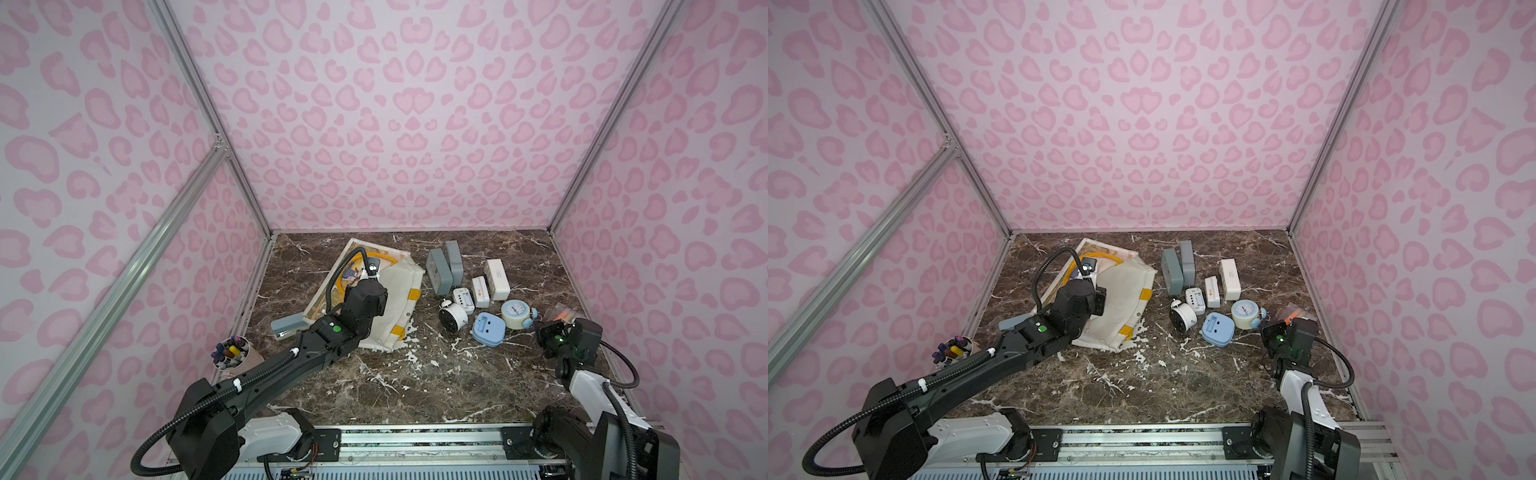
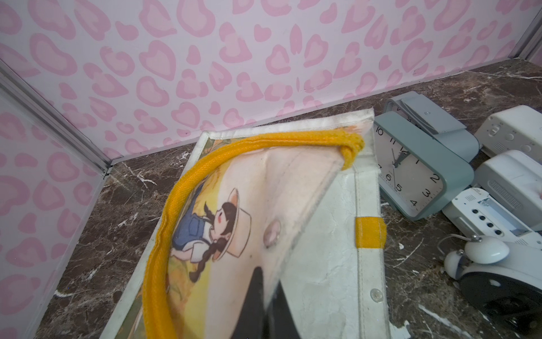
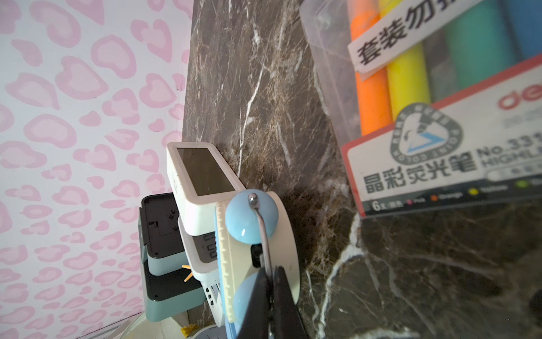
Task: Take the alarm clock out of the canvas bag
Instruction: Place the alarm at the center of the board.
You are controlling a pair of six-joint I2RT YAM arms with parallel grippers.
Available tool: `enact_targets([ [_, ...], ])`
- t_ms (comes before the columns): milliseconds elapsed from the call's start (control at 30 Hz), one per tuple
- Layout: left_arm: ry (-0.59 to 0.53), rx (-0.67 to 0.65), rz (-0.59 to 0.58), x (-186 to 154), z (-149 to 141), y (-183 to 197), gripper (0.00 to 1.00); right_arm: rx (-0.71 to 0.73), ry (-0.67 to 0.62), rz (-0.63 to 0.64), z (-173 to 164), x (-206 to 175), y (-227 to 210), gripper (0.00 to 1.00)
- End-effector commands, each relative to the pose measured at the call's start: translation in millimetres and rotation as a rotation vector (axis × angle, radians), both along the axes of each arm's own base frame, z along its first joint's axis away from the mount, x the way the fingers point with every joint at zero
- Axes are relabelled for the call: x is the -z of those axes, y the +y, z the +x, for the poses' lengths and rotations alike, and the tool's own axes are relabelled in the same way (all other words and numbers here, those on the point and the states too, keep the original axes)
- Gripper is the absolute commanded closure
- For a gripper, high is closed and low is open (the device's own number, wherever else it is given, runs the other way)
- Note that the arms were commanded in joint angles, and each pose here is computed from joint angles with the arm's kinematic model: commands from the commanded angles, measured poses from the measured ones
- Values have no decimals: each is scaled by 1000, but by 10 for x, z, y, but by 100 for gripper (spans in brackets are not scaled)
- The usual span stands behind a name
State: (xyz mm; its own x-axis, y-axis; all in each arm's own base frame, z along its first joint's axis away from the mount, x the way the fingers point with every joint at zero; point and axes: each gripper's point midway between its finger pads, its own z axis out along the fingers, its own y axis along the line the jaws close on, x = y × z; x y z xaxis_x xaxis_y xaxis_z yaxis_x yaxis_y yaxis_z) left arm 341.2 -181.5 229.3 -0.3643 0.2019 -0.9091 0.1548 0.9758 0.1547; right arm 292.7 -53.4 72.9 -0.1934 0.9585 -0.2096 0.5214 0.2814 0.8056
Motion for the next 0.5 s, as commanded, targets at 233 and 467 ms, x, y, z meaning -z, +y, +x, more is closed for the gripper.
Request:
enact_targets([
  [233,-9,-13,-18,-18,0,18,97,-45,118,-14,-46,179,14,95],
  [467,-16,-19,-19,-35,-19,50,97,-43,158,-13,-69,243,1,52],
])
